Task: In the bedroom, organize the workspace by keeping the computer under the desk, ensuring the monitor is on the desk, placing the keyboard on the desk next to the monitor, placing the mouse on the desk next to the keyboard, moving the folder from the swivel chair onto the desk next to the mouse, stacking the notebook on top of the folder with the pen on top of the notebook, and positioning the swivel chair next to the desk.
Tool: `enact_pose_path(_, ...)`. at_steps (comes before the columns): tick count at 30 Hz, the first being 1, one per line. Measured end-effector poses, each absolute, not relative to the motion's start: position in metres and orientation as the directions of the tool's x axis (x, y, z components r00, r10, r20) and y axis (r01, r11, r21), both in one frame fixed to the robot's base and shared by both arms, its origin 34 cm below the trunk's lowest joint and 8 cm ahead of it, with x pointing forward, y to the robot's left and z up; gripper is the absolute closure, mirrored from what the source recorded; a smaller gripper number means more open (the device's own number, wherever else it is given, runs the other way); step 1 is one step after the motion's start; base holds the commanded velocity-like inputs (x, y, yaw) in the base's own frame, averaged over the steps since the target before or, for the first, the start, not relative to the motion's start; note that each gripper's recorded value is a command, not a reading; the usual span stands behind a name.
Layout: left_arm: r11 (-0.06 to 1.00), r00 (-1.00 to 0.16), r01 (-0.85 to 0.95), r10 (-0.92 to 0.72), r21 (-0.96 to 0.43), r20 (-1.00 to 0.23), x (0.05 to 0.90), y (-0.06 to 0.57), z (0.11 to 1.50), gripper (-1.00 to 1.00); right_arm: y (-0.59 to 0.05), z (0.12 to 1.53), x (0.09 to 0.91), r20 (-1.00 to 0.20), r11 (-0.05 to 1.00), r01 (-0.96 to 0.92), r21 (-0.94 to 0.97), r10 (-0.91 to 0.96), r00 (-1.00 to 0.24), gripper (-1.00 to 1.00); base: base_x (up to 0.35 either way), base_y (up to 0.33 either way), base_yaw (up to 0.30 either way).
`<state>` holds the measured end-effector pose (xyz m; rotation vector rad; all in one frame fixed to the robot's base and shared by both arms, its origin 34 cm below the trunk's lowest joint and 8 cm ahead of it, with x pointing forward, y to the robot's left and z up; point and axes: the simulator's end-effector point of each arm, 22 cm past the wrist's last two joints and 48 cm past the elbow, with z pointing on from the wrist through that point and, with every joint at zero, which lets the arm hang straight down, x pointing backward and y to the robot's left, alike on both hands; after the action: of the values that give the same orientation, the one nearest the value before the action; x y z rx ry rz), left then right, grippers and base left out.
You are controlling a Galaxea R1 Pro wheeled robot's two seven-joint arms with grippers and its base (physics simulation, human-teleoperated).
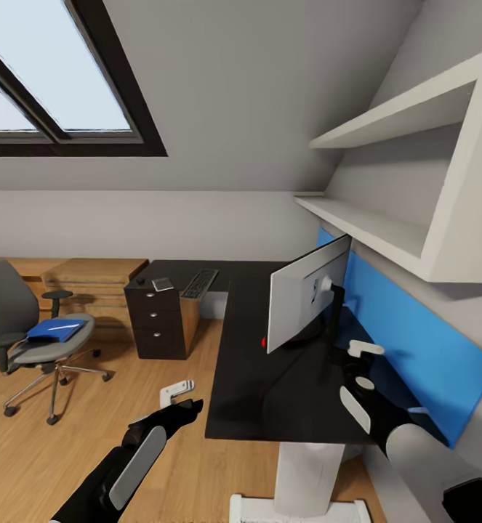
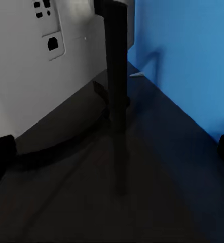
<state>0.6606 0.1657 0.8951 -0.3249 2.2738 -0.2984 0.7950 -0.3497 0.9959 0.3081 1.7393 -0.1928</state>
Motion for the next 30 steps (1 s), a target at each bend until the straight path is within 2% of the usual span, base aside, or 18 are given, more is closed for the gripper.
enact_pose_path(2,0.939,-0.644,-0.138,-0.326,-0.314,-0.692,0.661,0.167,0.895,-1.0,-0.322,1.013,0.798,-0.976,0.954,0.294,0.057,0.116,-0.185,-1.0,-0.011,0.006,0.0)
enact_pose_path(10,0.939,-0.643,-0.14,-0.327,-0.313,-0.692,0.661,0.168,0.895,-1.0,-0.3,1.029,0.773,-0.97,0.911,0.403,0.087,0.171,-0.176,-1.0,-0.003,0.012,0.0)
enact_pose_path(18,0.94,-0.642,-0.14,-0.325,-0.31,-0.694,0.661,0.17,0.895,-1.0,-0.273,1.035,0.751,-0.969,0.876,0.475,0.083,0.181,-0.165,-1.0,0.0,0.228,0.0)
enact_pose_path(24,0.941,-0.642,-0.139,-0.323,-0.31,-0.695,0.661,0.169,0.896,-1.0,-0.247,1.045,0.744,-0.99,0.908,0.415,-0.052,0.007,-0.139,-1.0,0.096,0.28,0.0)
enact_pose_path(30,0.941,-0.643,-0.137,-0.322,-0.309,-0.695,0.661,0.168,0.896,-1.0,-0.242,1.048,0.742,-0.991,0.912,0.398,-0.102,-0.059,-0.12,-1.0,0.268,0.172,0.0)
